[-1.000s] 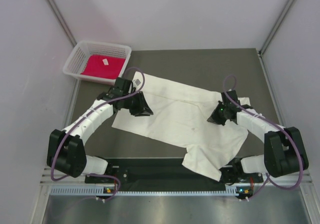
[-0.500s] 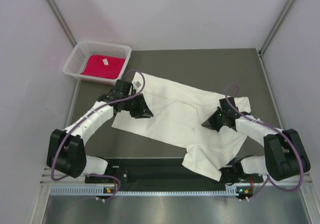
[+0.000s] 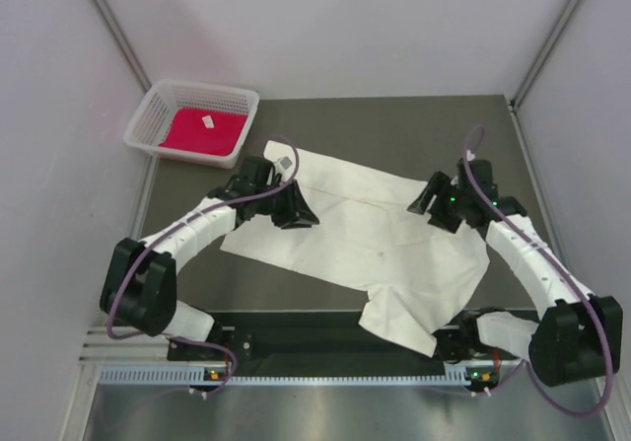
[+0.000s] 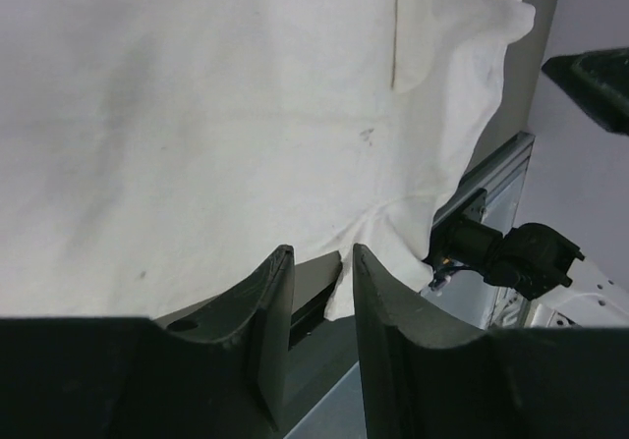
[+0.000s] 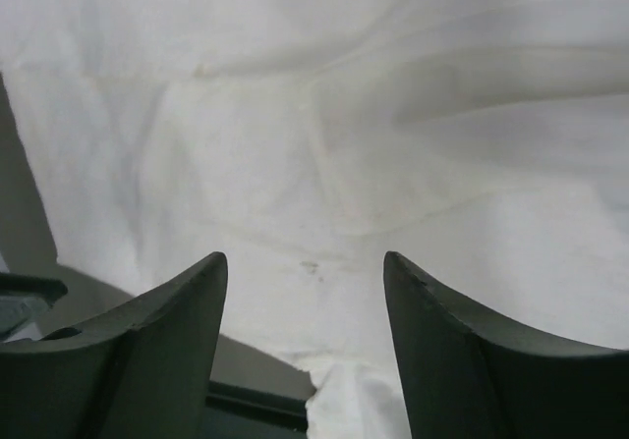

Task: Fold and stack the t-shirts
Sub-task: Fold the tshirt

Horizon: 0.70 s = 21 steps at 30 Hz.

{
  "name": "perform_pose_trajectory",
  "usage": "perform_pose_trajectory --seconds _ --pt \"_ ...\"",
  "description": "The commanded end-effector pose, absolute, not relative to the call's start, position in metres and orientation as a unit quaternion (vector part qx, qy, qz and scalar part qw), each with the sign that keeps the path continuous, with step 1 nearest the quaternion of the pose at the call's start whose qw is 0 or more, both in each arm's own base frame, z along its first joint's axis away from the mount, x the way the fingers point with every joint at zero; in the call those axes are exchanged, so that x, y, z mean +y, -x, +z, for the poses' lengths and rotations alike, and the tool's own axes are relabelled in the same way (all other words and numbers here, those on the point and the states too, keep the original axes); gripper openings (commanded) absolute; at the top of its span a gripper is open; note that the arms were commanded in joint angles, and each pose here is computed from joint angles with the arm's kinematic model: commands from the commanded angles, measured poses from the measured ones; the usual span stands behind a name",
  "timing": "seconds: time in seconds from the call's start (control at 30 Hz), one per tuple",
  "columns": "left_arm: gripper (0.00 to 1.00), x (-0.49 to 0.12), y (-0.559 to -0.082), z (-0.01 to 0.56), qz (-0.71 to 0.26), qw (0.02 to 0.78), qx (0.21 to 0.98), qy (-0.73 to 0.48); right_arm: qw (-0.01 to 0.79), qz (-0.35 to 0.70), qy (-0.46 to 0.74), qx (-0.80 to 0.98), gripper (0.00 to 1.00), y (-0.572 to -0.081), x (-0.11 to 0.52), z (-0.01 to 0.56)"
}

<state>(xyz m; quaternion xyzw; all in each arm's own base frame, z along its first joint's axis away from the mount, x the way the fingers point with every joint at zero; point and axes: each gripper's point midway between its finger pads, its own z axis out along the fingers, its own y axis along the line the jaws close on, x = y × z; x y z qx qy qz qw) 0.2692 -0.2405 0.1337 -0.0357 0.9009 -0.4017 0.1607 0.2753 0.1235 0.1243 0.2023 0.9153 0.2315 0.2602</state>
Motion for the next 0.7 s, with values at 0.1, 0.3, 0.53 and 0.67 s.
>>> perform_pose_trajectory --seconds 0.1,0.3,0.53,0.67 --pt "0.34 -0.326 -0.284 0.152 -0.473 0.175 0.864 -0.02 0.291 0.097 -0.243 0.92 0.47 -0.266 0.015 0.11" --pt "0.35 -0.397 -0.291 0.13 -0.527 0.131 0.839 -0.014 0.278 0.083 -0.264 0.92 0.33 -0.261 -0.013 0.096" --pt "0.35 -0.44 -0.305 0.106 -0.546 0.124 0.828 0.016 0.314 0.092 -0.26 0.908 0.43 -0.263 -0.017 0.091" --pt "0.37 -0.454 -0.304 0.083 -0.519 0.107 0.847 0.024 0.306 0.075 -0.247 0.916 0.47 -0.261 -0.023 0.088"
